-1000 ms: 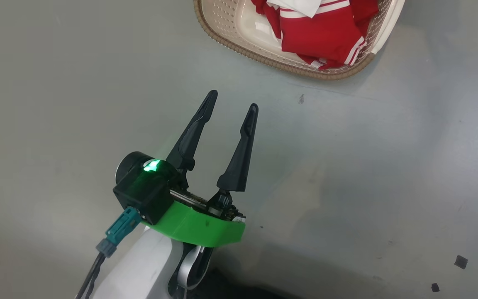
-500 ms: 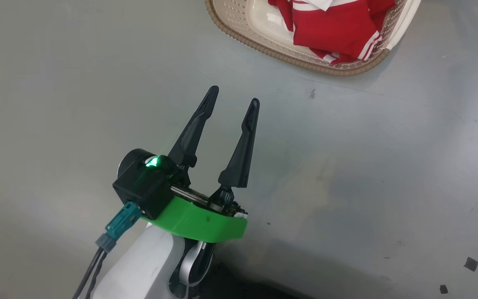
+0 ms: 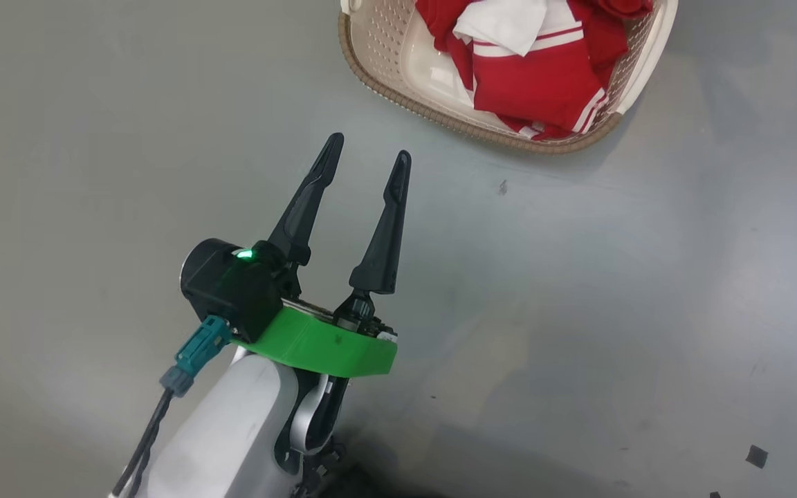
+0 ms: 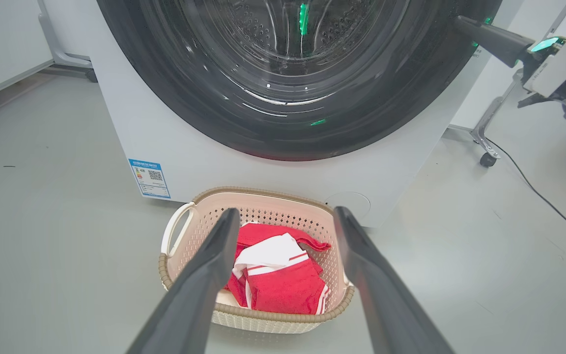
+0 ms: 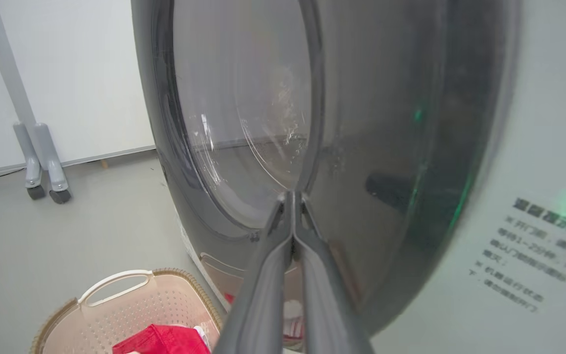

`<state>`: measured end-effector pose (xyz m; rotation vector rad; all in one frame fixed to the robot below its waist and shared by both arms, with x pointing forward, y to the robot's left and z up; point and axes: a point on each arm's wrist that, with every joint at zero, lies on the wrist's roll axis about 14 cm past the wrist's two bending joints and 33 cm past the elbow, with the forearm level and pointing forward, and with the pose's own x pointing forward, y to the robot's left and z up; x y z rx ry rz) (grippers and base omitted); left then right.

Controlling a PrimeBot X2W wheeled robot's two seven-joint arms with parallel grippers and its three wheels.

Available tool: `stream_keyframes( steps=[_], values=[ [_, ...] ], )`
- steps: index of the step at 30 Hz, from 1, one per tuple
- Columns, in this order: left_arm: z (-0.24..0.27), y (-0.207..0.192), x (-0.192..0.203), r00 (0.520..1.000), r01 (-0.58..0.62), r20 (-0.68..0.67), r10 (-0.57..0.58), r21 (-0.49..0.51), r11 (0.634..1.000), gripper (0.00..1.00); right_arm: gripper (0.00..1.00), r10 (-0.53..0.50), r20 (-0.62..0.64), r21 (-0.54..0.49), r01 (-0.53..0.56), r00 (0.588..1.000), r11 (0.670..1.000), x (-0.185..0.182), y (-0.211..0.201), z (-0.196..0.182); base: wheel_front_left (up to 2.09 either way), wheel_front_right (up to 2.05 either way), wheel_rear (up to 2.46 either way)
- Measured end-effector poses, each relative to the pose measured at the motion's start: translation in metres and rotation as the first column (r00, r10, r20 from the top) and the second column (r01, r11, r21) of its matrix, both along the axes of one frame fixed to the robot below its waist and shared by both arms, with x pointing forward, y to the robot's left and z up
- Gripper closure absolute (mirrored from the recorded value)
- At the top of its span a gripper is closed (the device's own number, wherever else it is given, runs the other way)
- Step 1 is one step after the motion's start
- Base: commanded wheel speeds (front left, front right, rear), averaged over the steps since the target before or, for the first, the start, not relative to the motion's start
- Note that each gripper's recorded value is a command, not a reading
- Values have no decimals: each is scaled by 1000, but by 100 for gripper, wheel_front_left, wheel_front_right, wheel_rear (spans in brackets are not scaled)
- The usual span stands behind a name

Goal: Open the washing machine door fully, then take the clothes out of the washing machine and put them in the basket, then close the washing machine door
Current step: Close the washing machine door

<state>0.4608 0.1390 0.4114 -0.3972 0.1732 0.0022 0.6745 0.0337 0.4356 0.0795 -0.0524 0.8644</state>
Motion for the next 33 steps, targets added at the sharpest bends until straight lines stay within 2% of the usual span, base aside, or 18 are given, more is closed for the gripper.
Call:
stream_keyframes(
  steps=[3, 6, 19, 23, 29, 33],
  values=[
    [6, 1, 0, 1000, 9, 16, -9, 36, 999, 0, 100, 25, -15, -22, -26, 1000, 999, -18, 2, -6, 0, 0, 0],
    [16, 3, 1, 999, 4, 42, -6, 46, 999, 0, 100, -7, -26, 14, 7, 1000, 1000, -21, -8, 5, 0, 0, 0],
    [54, 0, -2, 991, 14, 132, -24, 73, 997, 0, 100, -67, -117, -20, 65, 991, 998, -76, -41, 16, 0, 0, 0],
    [65, -1, -4, 987, 14, 157, -28, 86, 996, 0, 100, -118, -151, -16, 117, 981, 993, -92, -59, 22, 0, 0, 0],
    [64, -8, -22, 989, 30, 142, -40, 66, 997, 0, 100, -211, -186, 58, 225, 960, 973, -114, -83, 45, 0, 0, 0],
    [68, -13, -33, 988, 45, 147, -53, 53, 998, 0, 100, -307, -217, 93, 333, 927, 938, -129, -108, 54, 0, 0, 0]
  ],
)
